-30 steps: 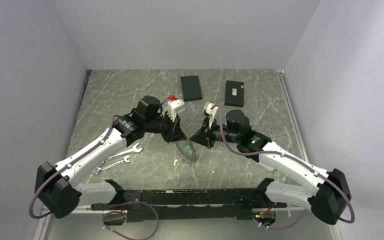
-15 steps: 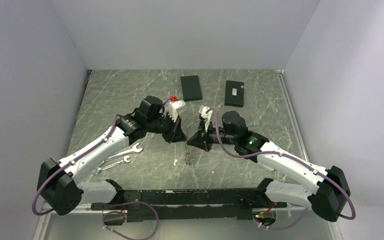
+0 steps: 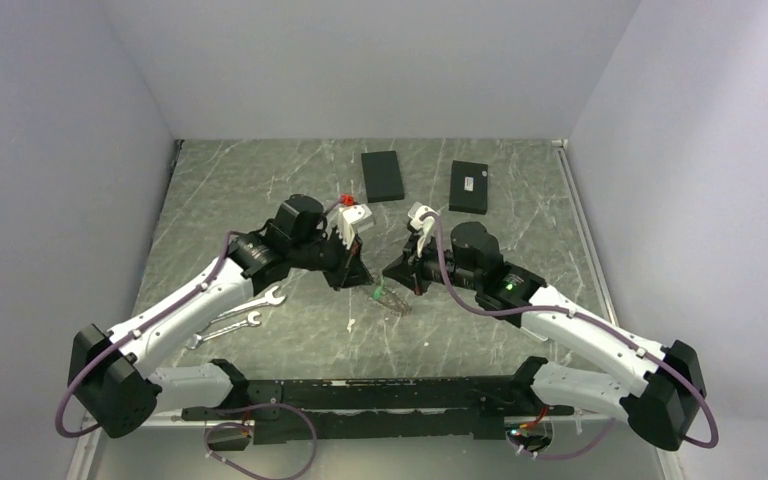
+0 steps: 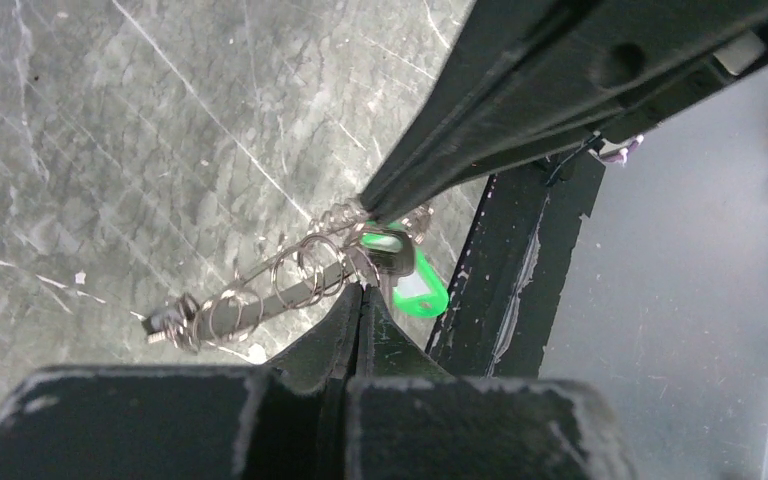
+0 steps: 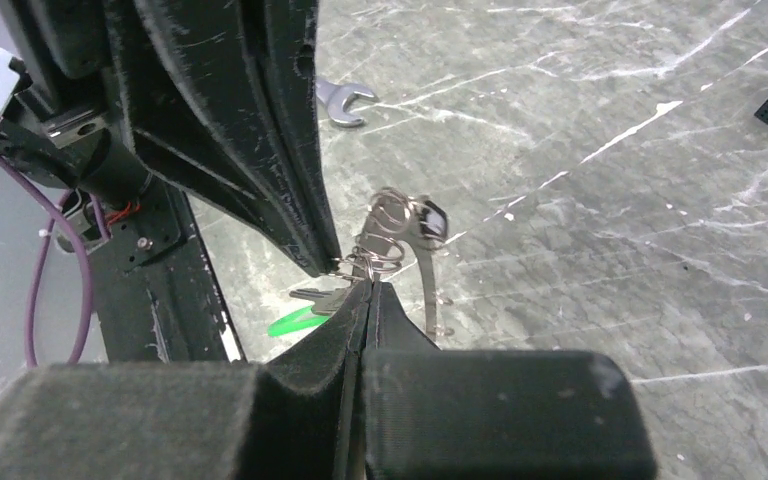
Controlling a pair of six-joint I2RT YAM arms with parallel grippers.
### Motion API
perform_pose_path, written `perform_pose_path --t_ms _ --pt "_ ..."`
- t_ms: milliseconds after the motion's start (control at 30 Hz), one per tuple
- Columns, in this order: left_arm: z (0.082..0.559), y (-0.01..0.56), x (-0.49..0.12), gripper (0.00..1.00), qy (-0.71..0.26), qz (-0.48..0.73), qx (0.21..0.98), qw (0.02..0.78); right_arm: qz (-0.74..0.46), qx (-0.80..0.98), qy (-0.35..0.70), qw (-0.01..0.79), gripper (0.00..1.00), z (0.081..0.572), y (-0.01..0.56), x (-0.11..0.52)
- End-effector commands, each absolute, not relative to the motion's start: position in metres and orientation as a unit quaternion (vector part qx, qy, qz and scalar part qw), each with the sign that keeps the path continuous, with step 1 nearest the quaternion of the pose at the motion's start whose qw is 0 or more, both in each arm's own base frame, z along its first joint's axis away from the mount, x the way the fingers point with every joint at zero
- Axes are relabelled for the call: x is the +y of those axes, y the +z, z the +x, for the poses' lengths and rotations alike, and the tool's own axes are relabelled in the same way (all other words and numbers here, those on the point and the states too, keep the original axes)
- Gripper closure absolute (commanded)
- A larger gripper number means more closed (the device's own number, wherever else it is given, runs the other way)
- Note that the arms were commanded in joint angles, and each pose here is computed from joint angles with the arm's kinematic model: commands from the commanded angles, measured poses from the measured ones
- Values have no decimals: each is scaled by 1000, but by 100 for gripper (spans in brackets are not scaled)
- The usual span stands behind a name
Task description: Put the keys on the keyring
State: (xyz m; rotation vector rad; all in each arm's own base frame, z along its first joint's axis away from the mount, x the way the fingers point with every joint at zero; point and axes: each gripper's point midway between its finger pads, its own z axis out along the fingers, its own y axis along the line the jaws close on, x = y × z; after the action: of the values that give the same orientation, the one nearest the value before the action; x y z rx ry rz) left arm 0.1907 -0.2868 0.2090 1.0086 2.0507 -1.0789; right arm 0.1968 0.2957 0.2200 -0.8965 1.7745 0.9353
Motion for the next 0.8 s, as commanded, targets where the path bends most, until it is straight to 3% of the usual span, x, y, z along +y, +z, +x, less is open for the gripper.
perform_pose_path --t_ms 0,767 --pt "186 231 -293 100 -408 418 733 348 -362 703 402 462 100 196 235 304" --pt "192 227 -292 100 -390 401 750 352 -388 695 414 442 100 184 231 305"
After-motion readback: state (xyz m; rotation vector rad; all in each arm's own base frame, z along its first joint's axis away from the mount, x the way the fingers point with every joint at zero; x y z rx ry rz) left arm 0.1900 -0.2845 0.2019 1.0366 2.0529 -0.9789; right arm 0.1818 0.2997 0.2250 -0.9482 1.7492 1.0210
